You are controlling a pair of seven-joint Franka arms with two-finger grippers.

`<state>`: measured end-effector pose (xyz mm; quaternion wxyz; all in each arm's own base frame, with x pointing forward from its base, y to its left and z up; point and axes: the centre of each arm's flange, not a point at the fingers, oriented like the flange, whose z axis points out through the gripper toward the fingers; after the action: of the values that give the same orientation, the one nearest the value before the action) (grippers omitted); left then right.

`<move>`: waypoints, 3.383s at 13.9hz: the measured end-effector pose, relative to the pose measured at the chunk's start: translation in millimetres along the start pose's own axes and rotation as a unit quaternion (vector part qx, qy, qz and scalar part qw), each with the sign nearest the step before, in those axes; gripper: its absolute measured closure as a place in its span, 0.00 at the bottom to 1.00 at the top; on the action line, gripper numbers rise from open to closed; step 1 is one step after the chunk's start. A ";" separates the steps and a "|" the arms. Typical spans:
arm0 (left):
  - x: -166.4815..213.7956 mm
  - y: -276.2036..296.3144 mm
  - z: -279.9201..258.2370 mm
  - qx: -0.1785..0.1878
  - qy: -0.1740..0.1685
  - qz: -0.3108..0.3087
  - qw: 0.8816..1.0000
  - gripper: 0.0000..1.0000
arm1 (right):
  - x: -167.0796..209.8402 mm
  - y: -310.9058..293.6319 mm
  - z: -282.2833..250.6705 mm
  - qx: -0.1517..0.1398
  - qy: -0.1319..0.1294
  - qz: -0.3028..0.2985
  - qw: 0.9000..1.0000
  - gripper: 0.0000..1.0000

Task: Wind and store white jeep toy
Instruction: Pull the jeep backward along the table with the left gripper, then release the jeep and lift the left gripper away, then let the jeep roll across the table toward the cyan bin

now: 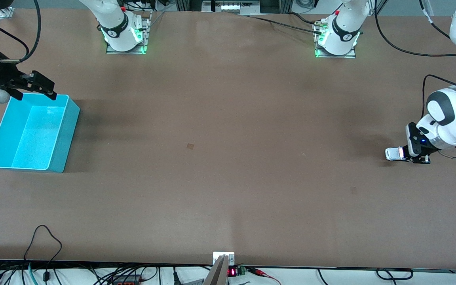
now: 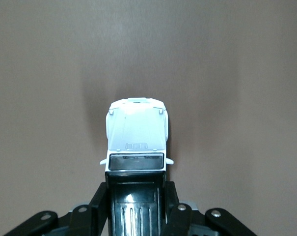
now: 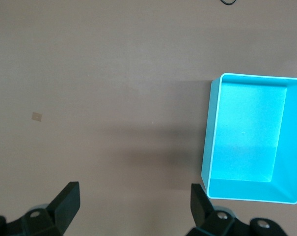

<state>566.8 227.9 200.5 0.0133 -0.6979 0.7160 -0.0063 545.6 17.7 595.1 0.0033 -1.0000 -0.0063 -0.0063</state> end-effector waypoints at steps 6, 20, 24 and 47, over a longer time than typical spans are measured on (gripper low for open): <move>-19.1 -1.7 0.3 -0.005 0.002 -0.002 1.000 0.51 | 0.0 0.0 0.0 0.000 0.000 0.000 1.000 0.00; -1.1 -42.9 -36.0 -0.089 0.037 -0.014 0.995 0.00 | 0.0 -0.1 0.0 0.000 0.000 0.000 1.000 0.00; 25.4 -50.2 -91.0 -0.107 0.029 -0.079 0.991 0.00 | 0.0 -0.1 0.0 0.000 0.000 0.000 1.000 0.00; 248.1 -48.3 -327.1 -0.073 -0.072 -0.660 0.744 0.00 | -1.1 0.0 0.9 0.000 -0.005 0.000 1.000 0.00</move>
<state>599.6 -24.5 526.2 0.0065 -0.9934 0.0716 0.0895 544.5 17.7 594.1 0.0033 -1.0000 -0.0063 -0.0011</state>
